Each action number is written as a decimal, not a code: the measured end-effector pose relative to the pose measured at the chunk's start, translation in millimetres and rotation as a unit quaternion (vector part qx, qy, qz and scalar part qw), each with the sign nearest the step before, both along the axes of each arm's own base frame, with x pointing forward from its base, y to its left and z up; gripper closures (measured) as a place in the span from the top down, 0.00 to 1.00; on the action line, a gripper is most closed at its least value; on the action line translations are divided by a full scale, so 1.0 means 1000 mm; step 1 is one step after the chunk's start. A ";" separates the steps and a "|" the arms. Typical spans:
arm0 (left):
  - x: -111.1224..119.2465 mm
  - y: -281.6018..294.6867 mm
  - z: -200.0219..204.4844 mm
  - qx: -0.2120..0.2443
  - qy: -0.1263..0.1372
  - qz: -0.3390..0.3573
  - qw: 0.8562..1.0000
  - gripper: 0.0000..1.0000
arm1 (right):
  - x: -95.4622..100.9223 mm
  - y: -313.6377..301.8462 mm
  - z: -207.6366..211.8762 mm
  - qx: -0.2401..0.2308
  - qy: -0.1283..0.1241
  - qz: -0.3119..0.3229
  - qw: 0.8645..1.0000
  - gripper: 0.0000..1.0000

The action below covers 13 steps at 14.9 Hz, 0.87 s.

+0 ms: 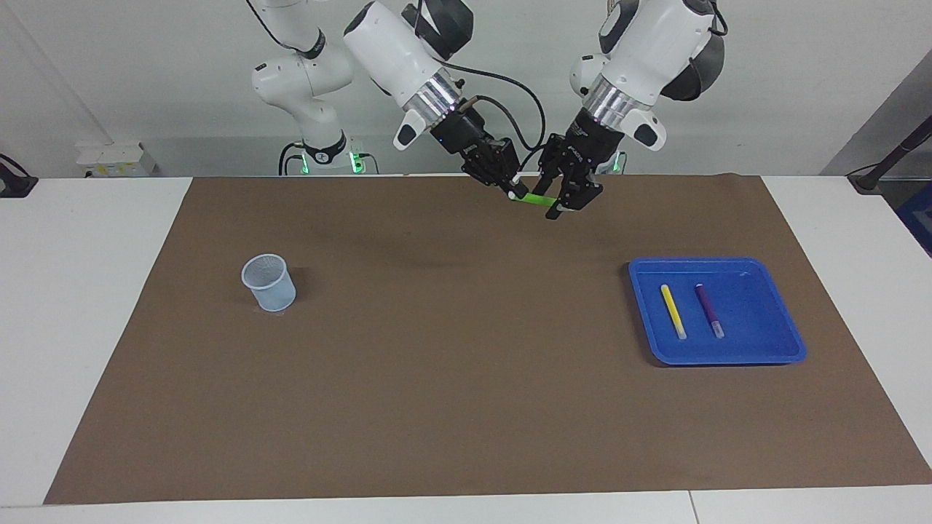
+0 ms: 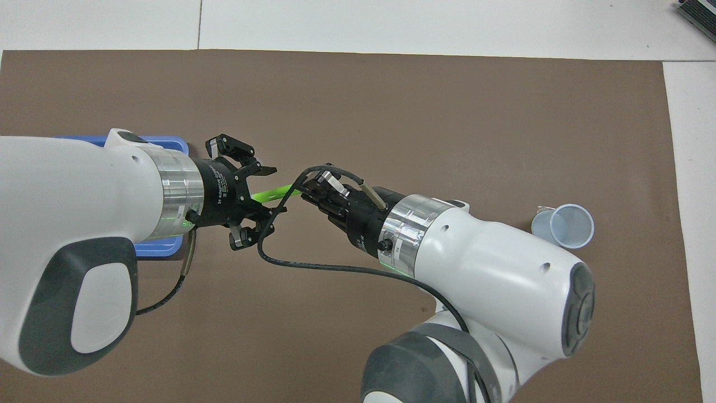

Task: Right arm passes pens to left for tray arrangement
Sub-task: 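Close the left gripper on the green pen held by the right gripper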

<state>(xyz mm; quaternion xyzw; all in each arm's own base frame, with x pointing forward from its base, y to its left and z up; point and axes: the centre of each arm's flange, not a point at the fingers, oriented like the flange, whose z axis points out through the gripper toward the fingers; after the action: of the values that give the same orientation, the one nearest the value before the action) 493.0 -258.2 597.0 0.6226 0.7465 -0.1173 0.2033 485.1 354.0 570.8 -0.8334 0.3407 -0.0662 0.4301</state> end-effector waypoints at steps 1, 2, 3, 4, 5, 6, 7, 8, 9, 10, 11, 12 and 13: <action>0.000 0.000 -0.001 0.000 0.000 0.000 1.000 0.55 | 0.000 0.000 0.000 0.000 0.000 0.000 1.000 0.18; 0.000 0.000 -0.001 0.001 0.001 0.000 1.000 0.55 | 0.000 0.000 0.000 0.000 0.000 0.000 1.000 0.18; 0.000 0.000 -0.001 0.001 0.001 0.000 1.000 0.51 | 0.000 0.000 0.000 0.000 0.000 0.000 1.000 0.18; 0.000 0.000 -0.002 0.001 0.001 0.000 1.000 0.50 | 0.000 0.000 0.000 0.000 0.000 0.000 1.000 0.18; 0.000 0.000 -0.001 0.001 0.000 -0.001 1.000 0.42 | 0.000 0.000 0.000 0.000 0.000 -0.001 1.000 0.18; -0.001 0.000 -0.002 0.003 -0.001 -0.005 1.000 0.30 | 0.001 -0.001 0.000 0.001 0.000 -0.001 1.000 0.18; -0.003 -0.003 -0.001 0.005 -0.003 -0.015 1.000 0.18 | 0.002 -0.002 0.000 0.001 -0.001 -0.003 1.000 0.18; -0.004 -0.004 -0.001 0.009 -0.007 -0.019 1.000 0.18 | 0.002 -0.002 -0.001 0.000 0.000 -0.003 1.000 0.18; -0.004 -0.004 -0.001 0.010 -0.008 -0.020 1.000 0.18 | 0.002 -0.002 -0.001 0.000 0.000 -0.003 1.000 0.18; -0.004 -0.004 -0.001 0.010 -0.008 -0.020 1.000 0.18 | 0.002 -0.002 -0.001 0.000 0.000 -0.003 1.000 0.18; -0.004 -0.004 -0.001 0.010 -0.008 -0.020 1.000 0.18 | 0.002 -0.002 -0.001 0.000 0.000 -0.003 1.000 0.18; -0.004 -0.004 -0.001 0.010 -0.008 -0.020 1.000 0.18 | 0.002 -0.002 -0.001 0.000 0.000 -0.003 1.000 0.18; -0.004 -0.004 -0.001 0.010 -0.008 -0.020 1.000 0.18 | 0.002 -0.002 -0.001 0.000 0.000 -0.003 1.000 0.18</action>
<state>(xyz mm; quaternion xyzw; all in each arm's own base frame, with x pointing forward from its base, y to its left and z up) 489.3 -261.9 596.0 0.6403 0.7333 -0.1090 0.2007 486.8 351.6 570.1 -0.8320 0.3435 -0.0677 0.4303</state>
